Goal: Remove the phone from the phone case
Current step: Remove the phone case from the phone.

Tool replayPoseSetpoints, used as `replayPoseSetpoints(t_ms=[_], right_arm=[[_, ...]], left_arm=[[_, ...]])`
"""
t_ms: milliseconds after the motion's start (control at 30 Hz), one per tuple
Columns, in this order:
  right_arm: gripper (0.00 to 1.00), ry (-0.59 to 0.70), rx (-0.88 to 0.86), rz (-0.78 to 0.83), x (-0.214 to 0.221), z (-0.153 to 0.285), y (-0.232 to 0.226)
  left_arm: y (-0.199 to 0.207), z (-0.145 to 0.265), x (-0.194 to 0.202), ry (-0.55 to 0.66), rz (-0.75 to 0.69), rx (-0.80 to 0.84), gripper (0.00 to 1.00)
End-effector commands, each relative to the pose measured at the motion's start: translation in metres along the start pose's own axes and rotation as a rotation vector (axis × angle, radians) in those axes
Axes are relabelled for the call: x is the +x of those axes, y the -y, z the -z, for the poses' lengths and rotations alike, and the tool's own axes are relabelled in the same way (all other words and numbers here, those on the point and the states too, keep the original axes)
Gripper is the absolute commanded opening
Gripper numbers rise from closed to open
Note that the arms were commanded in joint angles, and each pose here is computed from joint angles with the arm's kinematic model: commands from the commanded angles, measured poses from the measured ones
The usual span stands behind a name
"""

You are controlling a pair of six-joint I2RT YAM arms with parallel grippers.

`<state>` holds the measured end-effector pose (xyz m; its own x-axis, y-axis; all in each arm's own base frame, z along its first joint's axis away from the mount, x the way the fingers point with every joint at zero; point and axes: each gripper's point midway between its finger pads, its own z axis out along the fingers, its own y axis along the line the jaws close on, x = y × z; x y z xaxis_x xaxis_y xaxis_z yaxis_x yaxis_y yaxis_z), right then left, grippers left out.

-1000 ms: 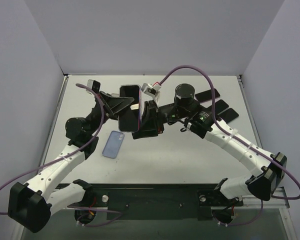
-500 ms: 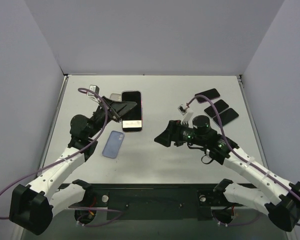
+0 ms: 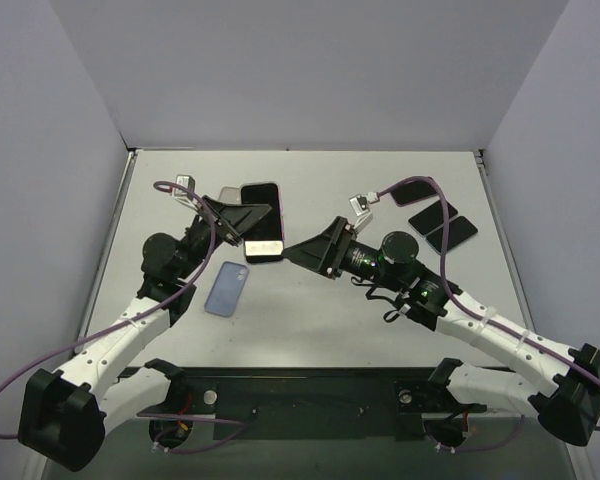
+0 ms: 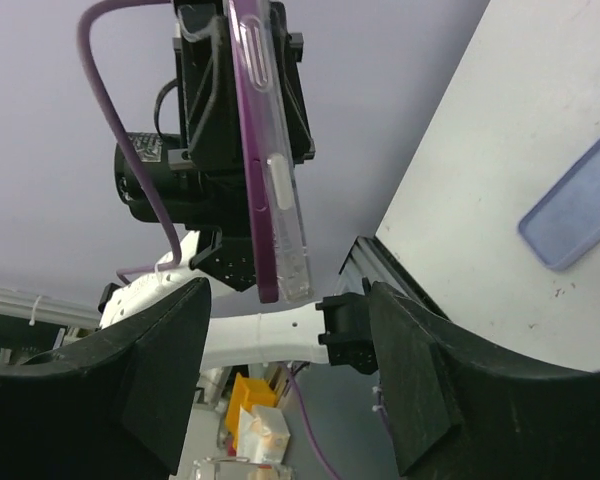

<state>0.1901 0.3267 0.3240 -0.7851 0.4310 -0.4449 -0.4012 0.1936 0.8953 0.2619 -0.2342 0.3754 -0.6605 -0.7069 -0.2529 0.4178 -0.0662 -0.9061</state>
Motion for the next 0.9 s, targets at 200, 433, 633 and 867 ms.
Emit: replayPoseSetpoints(t_ms=[200,433,633,867], right_arm=[[0.53,0.011,-0.188,-0.037,-0.004,-0.004,-0.058],[0.55,-0.003,-0.169,-0.010,0.001,0.000,-0.063],[0.55,-0.006,-0.184,-0.006,0.002,0.001,-0.071],[0.55,-0.022,-0.157,-0.009,0.007,-0.010,-0.059]], left_arm=[[0.037,0.005,-0.015,0.082,-0.058,0.094,0.00],[0.031,0.006,-0.016,0.100,-0.054,0.083,0.00],[0.028,0.007,-0.016,0.099,-0.052,0.075,0.00],[0.037,0.009,-0.015,0.095,-0.023,0.109,0.00]])
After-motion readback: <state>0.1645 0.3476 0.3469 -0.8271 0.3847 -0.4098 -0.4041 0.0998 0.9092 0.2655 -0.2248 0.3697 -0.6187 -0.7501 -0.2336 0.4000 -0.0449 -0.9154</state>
